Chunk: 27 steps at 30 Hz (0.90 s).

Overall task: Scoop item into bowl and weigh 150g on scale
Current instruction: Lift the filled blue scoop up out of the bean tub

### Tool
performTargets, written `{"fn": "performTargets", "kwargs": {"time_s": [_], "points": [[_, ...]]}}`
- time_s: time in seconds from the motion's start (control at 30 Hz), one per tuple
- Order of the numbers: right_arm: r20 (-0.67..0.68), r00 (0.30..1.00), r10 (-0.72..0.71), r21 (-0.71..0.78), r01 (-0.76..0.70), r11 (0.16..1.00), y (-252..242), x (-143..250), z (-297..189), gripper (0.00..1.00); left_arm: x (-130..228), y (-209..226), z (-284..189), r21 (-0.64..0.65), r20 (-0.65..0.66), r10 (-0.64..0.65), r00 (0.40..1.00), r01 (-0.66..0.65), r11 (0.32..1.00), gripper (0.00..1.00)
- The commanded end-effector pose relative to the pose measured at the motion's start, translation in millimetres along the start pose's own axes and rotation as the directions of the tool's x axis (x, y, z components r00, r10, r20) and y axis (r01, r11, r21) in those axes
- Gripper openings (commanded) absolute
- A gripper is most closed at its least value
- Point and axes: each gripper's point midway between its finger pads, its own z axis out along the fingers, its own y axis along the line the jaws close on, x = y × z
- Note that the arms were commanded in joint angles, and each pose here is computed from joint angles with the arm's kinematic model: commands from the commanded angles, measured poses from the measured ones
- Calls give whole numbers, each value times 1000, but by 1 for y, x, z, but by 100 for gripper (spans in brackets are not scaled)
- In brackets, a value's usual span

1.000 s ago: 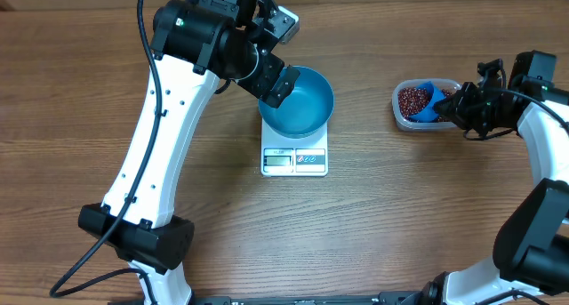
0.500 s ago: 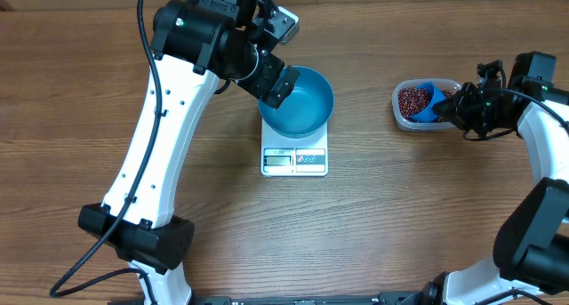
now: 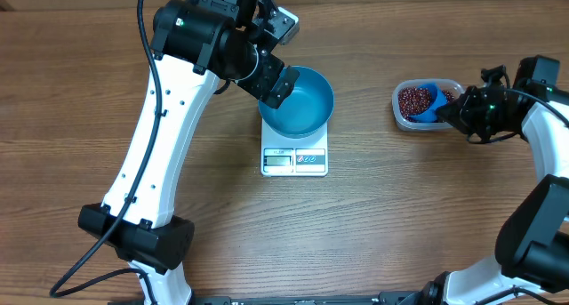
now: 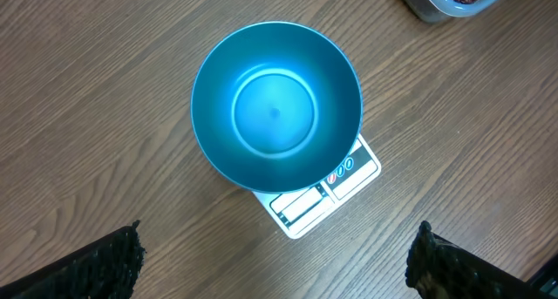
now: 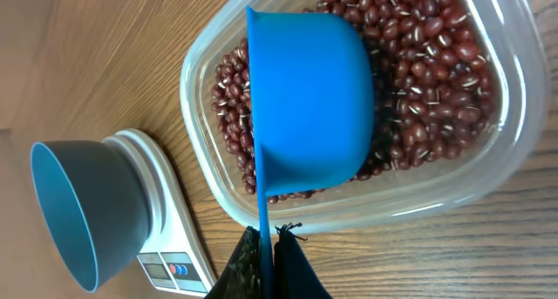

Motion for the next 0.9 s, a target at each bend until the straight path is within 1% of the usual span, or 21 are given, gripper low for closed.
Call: {"fn": "performTargets", "kwargs": {"time_s": [0.0, 0.5, 0.7, 0.87], "points": [[-13, 1000, 11, -5, -11, 1000, -11, 1, 1, 4, -5, -3, -16, 2, 46, 23, 999, -23, 1000, 100], [-35, 999, 6, -33, -7, 999, -8, 7, -1, 4, -5, -3, -16, 2, 46, 23, 999, -23, 1000, 99], [-41, 999, 3, -102, -7, 995, 3, 7, -1, 4, -5, -3, -16, 2, 46, 23, 999, -23, 1000, 100], [-39, 999, 0, -115, -5, 993, 6, 7, -2, 4, -5, -3, -16, 2, 46, 23, 999, -23, 1000, 100]]}}
